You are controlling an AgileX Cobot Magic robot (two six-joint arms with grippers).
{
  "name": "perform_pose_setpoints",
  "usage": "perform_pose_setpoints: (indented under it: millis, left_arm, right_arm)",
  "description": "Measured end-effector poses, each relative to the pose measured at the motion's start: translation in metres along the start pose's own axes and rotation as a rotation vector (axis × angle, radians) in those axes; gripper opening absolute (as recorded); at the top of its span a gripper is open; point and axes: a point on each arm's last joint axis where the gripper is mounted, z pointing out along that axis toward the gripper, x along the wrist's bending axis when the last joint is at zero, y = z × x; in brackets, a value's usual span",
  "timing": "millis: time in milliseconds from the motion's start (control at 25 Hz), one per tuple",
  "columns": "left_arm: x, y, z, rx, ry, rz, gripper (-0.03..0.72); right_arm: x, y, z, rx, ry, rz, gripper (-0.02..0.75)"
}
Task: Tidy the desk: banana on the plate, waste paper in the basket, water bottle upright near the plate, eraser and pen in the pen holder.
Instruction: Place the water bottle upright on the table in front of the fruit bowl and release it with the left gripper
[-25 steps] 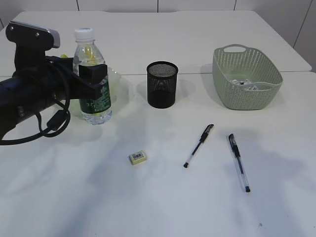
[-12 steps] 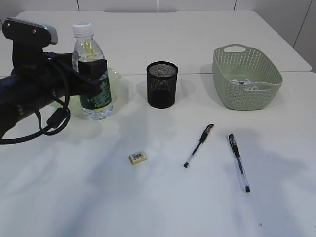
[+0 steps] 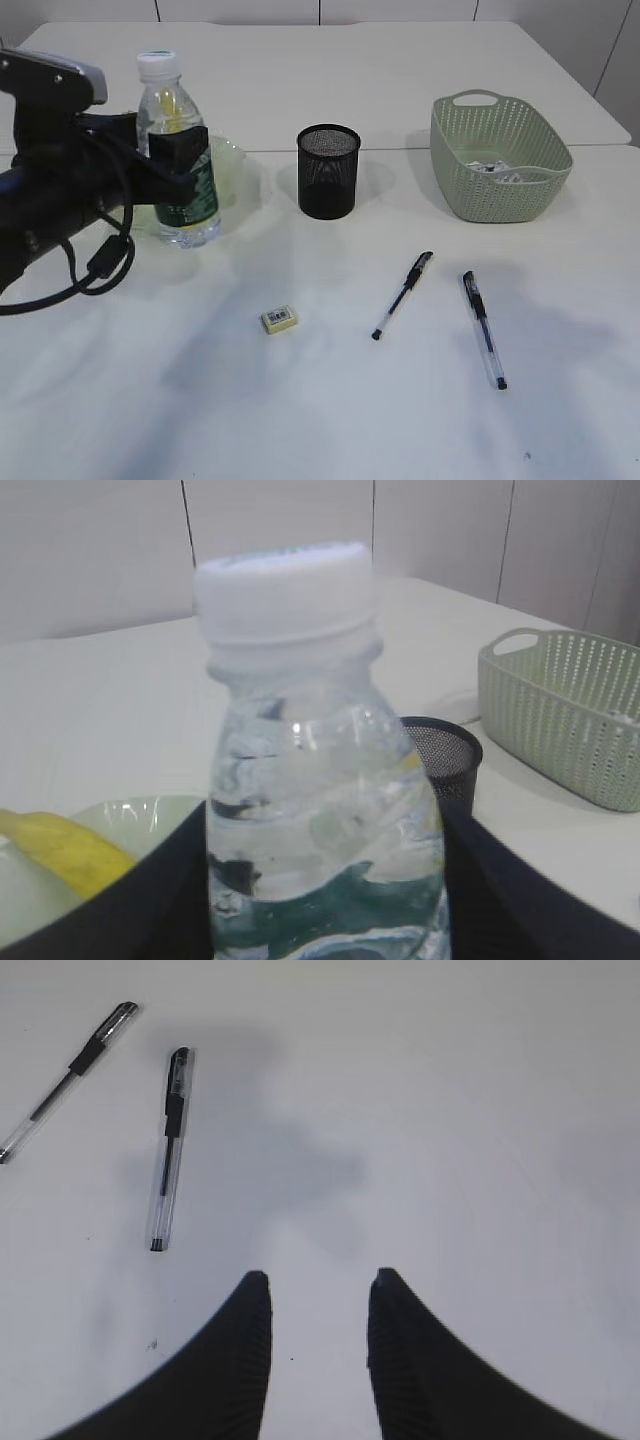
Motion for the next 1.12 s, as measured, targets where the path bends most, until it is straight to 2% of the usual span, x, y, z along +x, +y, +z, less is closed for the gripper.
perform_pose_setpoints:
  millis: [200, 400, 720, 1120]
  left_arm:
    - [0.003, -0.018, -0.016, -0.070, 0.023, 0.010, 0.415]
    - [0.004, -0.038, -0.019, -0.002, 0.034, 0.031, 0.415]
    - [0.004, -0.045, -0.018, 0.017, 0.035, 0.103, 0.415]
    - [0.011, -0.055, -0.016, 0.057, 0.113, 0.090, 0.415]
  right_arm:
    - [0.000, 0.000, 0.000, 0.000, 0.000, 0.000, 0.251]
    - [0.000, 0.000, 0.000, 0.000, 0.000, 0.000, 0.251]
    - [0.000, 0.001, 0.000, -0.012, -0.002, -0.001, 0.251]
    - [0.000, 0.003, 0.000, -0.032, -0.003, -0.002, 0.251]
